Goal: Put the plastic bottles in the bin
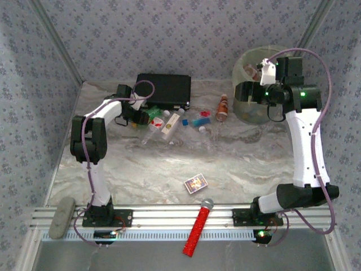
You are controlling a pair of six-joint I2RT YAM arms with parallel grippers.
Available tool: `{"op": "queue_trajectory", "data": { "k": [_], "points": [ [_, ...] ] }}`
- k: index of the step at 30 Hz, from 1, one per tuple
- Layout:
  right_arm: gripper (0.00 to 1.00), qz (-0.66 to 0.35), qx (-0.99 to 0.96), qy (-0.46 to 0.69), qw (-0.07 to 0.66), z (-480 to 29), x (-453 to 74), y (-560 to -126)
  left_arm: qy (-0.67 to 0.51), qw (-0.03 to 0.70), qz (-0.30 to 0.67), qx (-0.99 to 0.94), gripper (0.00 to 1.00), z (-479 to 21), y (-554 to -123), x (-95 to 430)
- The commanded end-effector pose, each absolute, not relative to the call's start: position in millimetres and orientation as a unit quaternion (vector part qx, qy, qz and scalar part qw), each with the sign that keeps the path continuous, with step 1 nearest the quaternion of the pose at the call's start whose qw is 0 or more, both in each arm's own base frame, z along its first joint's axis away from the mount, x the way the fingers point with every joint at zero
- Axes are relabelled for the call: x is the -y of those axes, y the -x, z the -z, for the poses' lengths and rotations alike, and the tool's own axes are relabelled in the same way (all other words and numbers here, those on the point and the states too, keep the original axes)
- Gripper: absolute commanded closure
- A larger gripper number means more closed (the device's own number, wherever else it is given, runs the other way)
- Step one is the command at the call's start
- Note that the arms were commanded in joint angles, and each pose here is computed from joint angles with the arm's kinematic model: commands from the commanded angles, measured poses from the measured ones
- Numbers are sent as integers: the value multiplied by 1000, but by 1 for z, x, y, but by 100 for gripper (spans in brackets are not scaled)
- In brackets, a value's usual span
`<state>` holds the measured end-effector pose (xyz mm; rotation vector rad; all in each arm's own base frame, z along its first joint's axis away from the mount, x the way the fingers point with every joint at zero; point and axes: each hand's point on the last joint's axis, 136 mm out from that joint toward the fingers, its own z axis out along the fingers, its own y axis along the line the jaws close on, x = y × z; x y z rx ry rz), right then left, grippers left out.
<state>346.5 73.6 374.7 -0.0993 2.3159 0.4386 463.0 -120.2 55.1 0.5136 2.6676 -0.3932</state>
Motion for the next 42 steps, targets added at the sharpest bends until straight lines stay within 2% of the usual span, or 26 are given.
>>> {"op": "queue_trajectory", "data": {
  "k": [1, 10, 20, 29, 37, 42],
  "points": [
    [15, -170, -903, 48, 391, -386, -76, -340, -188, 192, 140, -953, 49, -59, -460, 120],
    [15, -238, -881, 78, 400, -402, -107, -336, -172, 243, 130, -946, 49, -108, -448, 107],
    [15, -347, -852, 137, 367, -387, -194, -346, -116, 334, 160, -922, 48, -175, -413, 100],
    [13, -395, -846, 156, 322, -345, -275, -370, -83, 443, 311, -837, 46, -239, -384, 148],
    [5, -440, -838, 166, 278, -312, -331, -392, -94, 461, 370, -801, 45, -265, -350, 193],
    [4, -465, -828, 177, 259, -305, -353, -393, -116, 473, 372, -790, 45, -272, -340, 210]
  ]
}}
